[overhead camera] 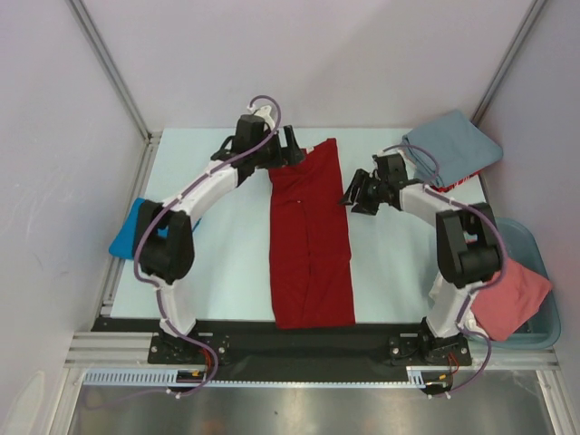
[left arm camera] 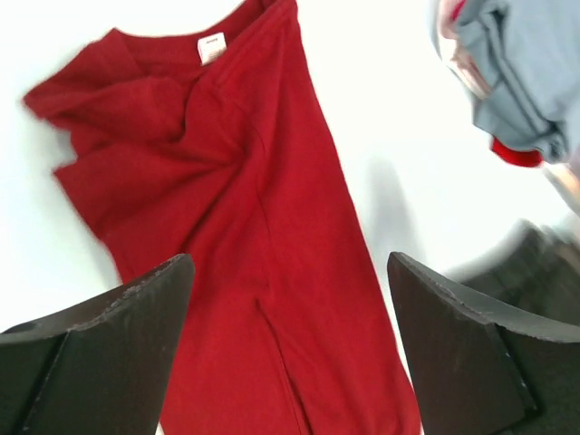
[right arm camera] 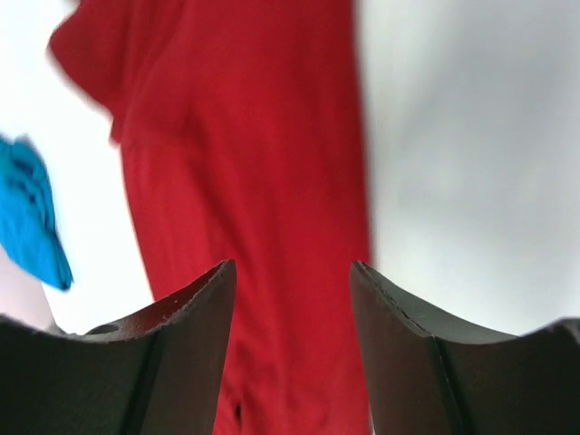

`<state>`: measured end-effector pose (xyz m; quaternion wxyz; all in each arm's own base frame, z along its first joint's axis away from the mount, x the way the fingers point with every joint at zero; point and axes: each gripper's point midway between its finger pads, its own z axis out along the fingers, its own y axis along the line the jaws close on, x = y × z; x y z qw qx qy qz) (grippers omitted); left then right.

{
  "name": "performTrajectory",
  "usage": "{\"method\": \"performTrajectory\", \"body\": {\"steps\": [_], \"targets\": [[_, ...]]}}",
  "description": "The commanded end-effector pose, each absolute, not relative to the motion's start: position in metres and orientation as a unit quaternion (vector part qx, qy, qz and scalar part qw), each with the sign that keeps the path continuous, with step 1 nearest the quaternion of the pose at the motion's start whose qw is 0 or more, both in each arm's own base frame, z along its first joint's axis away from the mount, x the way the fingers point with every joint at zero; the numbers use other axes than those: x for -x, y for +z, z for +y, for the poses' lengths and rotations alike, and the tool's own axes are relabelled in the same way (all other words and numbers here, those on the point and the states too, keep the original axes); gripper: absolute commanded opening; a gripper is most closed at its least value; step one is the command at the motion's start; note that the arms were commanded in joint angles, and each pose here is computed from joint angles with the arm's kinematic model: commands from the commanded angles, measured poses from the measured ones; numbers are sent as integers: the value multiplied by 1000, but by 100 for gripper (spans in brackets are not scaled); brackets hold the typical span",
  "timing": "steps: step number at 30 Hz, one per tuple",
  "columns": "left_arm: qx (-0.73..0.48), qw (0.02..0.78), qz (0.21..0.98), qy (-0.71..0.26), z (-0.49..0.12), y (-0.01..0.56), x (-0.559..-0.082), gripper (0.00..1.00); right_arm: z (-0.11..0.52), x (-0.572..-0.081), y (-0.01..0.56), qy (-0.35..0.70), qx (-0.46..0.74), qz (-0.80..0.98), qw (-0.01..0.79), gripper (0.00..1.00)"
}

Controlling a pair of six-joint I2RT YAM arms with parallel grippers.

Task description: Fold and stack the t-shirts

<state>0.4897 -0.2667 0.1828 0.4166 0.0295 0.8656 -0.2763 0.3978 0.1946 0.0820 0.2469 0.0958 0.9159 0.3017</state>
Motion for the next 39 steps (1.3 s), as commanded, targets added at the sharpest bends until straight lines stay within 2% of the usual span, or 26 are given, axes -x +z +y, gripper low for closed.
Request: {"method": "performTrajectory", "body": {"steps": [1,4,7,13,21,24,25,27,28,30,31,34,36,37,39], "targets": [[3,406,873,-270,-257,168,-473,91,195,-445,88,335,-86,899,269,59],[18,382,885,-264,-250,139,-466,86,195,-477,79,349,-97,893,268,59],[28,363,895,-257,-245,113,-471,85,195,-496,59,359,-106,892,252,59],[53,344,906,-242,-225,77,-506,84,196,-537,44,359,-112,892,250,64],[77,339,908,-233,-207,52,-562,78,207,-577,15,367,-140,883,256,60],[78,335,907,-243,-212,39,-577,75,213,-584,-9,366,-148,886,244,54],[78,345,901,-252,-216,47,-587,74,217,-593,0,378,-147,879,252,49],[82,329,903,-265,-222,27,-593,66,217,-600,-5,382,-153,875,253,41],[83,339,896,-274,-226,35,-603,65,216,-607,-9,383,-163,872,259,33],[107,319,896,-291,-228,13,-608,61,209,-615,-10,384,-178,865,268,23],[108,335,885,-306,-227,29,-623,56,205,-621,-11,386,-190,860,276,15],[138,358,876,-292,-210,35,-645,47,191,-633,-9,382,-209,851,293,8],[155,369,865,-302,-203,40,-654,36,185,-638,-6,379,-221,847,300,4],[158,383,855,-312,-199,46,-661,27,181,-641,-4,381,-223,844,305,0],[166,391,846,-322,-197,48,-668,25,179,-643,-2,381,-230,841,307,0]]}}
